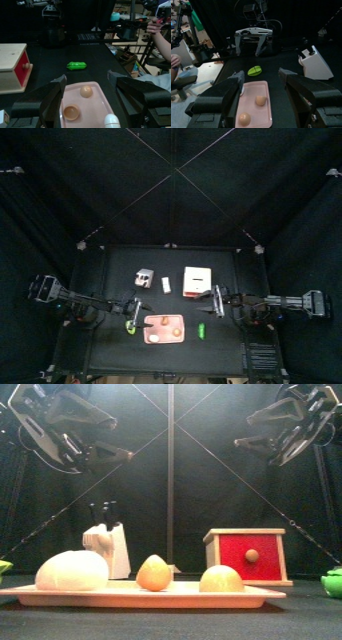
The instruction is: Grab egg
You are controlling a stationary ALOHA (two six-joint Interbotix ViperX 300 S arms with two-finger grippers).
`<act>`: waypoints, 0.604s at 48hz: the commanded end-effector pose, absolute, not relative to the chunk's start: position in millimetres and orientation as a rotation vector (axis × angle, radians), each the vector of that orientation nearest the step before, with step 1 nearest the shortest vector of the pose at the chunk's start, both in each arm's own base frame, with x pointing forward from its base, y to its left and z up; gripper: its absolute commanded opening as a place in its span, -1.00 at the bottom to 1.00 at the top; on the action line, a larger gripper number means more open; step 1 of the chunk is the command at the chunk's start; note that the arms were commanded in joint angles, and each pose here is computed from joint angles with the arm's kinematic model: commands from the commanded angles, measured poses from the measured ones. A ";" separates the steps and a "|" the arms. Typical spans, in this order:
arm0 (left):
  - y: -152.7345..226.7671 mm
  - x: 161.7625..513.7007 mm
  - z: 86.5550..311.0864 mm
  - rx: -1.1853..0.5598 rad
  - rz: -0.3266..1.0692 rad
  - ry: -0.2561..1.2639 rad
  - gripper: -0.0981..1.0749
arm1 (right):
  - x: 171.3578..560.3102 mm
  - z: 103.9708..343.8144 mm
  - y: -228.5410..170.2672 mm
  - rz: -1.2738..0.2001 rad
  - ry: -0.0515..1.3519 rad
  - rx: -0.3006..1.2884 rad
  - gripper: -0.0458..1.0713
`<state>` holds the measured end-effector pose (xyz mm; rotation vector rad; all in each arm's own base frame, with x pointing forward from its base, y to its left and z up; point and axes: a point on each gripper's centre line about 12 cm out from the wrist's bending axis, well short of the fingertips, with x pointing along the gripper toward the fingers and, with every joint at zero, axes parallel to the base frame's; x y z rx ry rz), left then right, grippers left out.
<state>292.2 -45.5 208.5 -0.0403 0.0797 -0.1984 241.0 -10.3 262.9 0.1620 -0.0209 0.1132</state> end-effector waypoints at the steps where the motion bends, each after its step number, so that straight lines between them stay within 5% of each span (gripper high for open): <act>1: -46.6 293.7 214.7 -0.044 -0.202 0.054 0.84 | 241.8 268.5 -9.2 0.119 -0.039 0.164 0.70; 29: -99.4 286.0 183.5 0.048 -0.370 0.343 0.84 | 249.1 272.3 0.3 0.161 -0.037 0.170 0.70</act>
